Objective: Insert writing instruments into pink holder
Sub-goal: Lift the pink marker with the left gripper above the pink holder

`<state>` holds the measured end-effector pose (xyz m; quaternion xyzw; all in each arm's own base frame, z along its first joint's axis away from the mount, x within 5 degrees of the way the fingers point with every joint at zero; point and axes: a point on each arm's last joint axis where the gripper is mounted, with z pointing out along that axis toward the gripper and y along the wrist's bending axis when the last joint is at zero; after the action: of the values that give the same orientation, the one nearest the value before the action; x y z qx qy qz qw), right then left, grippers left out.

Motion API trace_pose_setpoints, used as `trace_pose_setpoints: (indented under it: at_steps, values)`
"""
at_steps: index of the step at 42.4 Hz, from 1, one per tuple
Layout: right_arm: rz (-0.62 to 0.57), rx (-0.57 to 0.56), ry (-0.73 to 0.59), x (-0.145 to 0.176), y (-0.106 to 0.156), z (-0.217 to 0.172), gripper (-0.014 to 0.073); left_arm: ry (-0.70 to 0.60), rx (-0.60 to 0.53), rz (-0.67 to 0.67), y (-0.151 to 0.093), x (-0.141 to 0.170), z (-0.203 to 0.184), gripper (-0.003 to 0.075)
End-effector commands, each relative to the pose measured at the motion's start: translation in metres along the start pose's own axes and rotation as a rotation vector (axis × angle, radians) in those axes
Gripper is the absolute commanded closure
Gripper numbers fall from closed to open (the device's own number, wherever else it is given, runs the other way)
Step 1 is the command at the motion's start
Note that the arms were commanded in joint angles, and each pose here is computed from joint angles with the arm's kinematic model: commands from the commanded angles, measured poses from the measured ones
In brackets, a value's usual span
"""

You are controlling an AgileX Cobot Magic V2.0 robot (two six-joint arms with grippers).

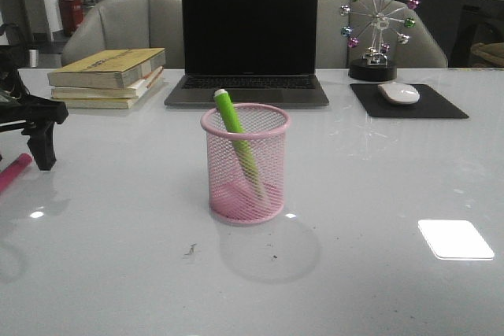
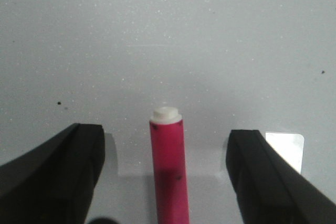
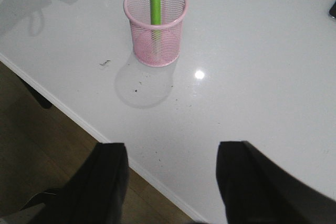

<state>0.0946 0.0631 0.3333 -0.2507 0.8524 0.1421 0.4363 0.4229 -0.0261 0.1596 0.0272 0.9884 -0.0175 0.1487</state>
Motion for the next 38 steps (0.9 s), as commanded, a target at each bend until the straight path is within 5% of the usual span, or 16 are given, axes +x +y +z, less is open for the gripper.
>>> trace_pose_setpoints:
  at_steps: [1, 23, 38]
  values:
    - [0.0, 0.005, -0.096, -0.012, 0.0, -0.006, 0.0108, -0.114, 0.001, -0.013, 0.001, -0.014, -0.029, 0.0251]
    - [0.0, 0.005, -0.096, -0.012, 0.0, -0.006, 0.0108, -0.006, 0.002, -0.014, 0.001, -0.005, -0.015, 0.0382]
    - [0.0, 0.005, -0.096, -0.012, 0.0, -0.006, 0.0108, -0.01, 0.003, -0.004, 0.001, -0.005, -0.025, 0.0619]
